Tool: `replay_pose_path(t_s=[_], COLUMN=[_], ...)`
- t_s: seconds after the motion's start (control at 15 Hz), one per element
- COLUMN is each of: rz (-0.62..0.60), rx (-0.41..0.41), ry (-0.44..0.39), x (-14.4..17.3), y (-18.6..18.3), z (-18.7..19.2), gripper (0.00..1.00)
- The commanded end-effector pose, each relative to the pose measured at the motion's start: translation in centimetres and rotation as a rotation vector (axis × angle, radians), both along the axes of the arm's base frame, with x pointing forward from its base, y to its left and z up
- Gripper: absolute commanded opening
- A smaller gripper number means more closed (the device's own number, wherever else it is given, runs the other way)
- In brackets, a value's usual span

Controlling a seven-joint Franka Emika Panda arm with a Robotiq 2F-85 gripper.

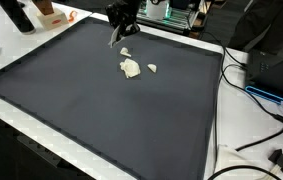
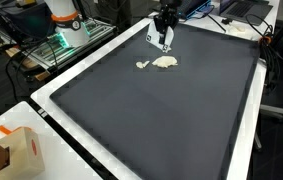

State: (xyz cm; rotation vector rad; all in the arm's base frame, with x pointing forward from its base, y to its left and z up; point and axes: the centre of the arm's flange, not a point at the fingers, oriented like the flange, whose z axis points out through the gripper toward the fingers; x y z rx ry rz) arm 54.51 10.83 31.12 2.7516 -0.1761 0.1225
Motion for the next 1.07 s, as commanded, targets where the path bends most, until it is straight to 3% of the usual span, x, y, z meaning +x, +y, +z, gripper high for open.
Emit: replay_pose_path(t_s=[0.0,1.0], rz=[-0.037,-0.037], rx=[-0.055,-0.194], ry=[0.042,0.2], x=[1.2,1.7], y=[0.7,2.1], z=[-1.5,-6.8], gripper=[0.01,0.01])
